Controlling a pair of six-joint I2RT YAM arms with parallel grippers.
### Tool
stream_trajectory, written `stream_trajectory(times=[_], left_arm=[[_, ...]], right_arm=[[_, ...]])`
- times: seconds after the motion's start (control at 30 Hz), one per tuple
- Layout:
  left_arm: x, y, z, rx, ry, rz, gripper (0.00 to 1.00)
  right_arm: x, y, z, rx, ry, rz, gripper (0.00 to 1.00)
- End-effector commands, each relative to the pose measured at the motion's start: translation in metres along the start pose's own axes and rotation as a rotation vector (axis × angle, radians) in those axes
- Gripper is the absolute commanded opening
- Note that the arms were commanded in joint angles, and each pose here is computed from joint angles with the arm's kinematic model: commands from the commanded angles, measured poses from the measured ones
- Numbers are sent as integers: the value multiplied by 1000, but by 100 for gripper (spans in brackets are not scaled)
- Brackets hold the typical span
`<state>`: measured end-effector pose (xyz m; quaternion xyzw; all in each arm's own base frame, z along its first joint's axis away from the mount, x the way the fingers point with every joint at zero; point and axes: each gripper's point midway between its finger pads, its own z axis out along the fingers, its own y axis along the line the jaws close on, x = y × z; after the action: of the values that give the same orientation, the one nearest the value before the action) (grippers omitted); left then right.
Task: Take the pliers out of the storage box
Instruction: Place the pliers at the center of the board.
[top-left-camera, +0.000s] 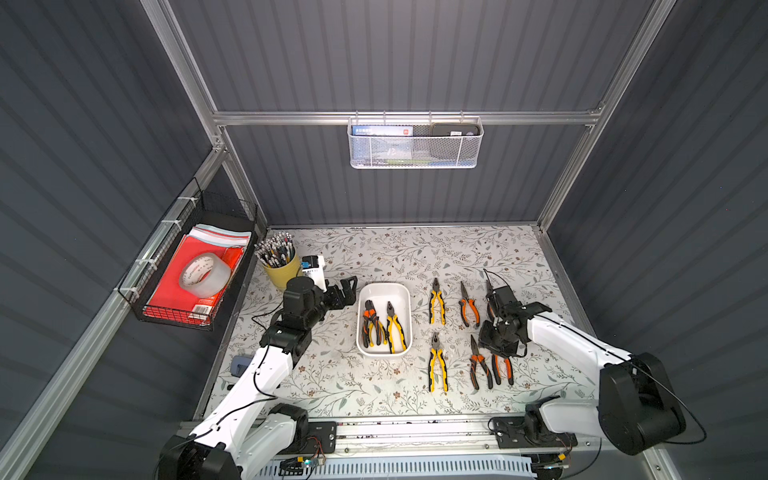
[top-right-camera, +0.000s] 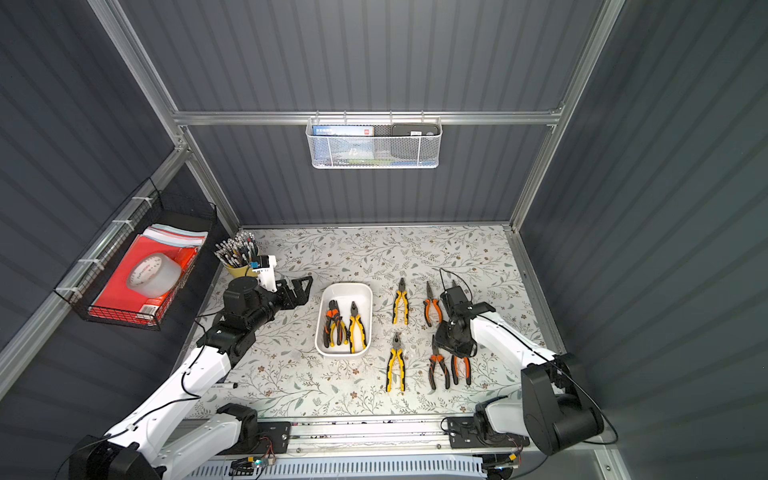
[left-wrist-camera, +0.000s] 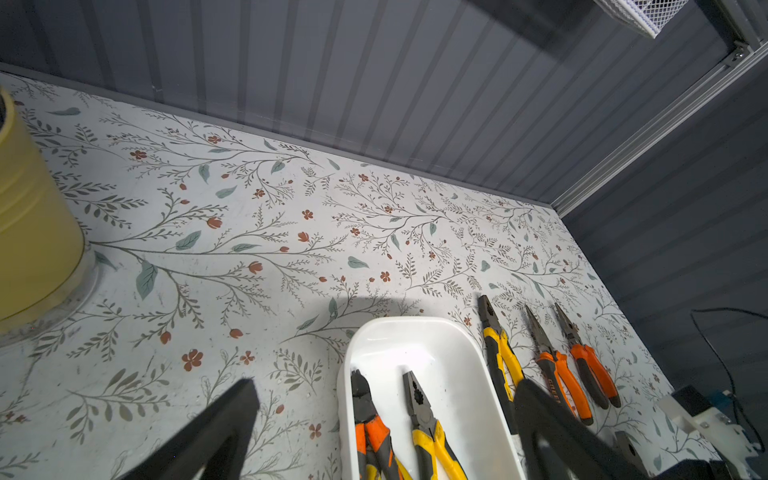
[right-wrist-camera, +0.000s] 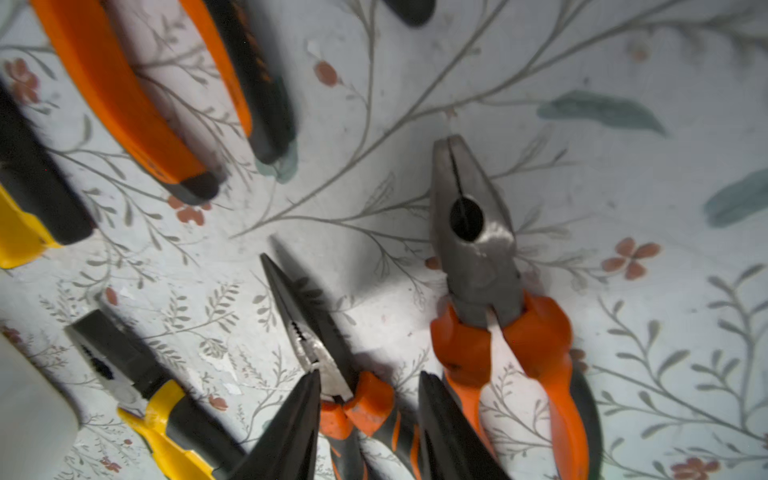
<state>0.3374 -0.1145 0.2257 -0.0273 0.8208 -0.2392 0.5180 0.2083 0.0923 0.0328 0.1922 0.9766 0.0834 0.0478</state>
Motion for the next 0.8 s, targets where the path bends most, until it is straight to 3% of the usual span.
stream_trajectory(times=[0.0,0.3,0.67,0.77], left_arm=[[1,-1,1,2,5,15,99],[1,-1,2,0,6,15,99],[1,-1,1,0,6,16,99],[1,-1,1,-1,6,16,99]], right_arm=[[-1,4,0,-32,-19,23,43],[-1,-19,0,79,-43,33,42],[3,-24,-5,86,-49,25,42],[-2,-9,-17,30,-53,2,44]])
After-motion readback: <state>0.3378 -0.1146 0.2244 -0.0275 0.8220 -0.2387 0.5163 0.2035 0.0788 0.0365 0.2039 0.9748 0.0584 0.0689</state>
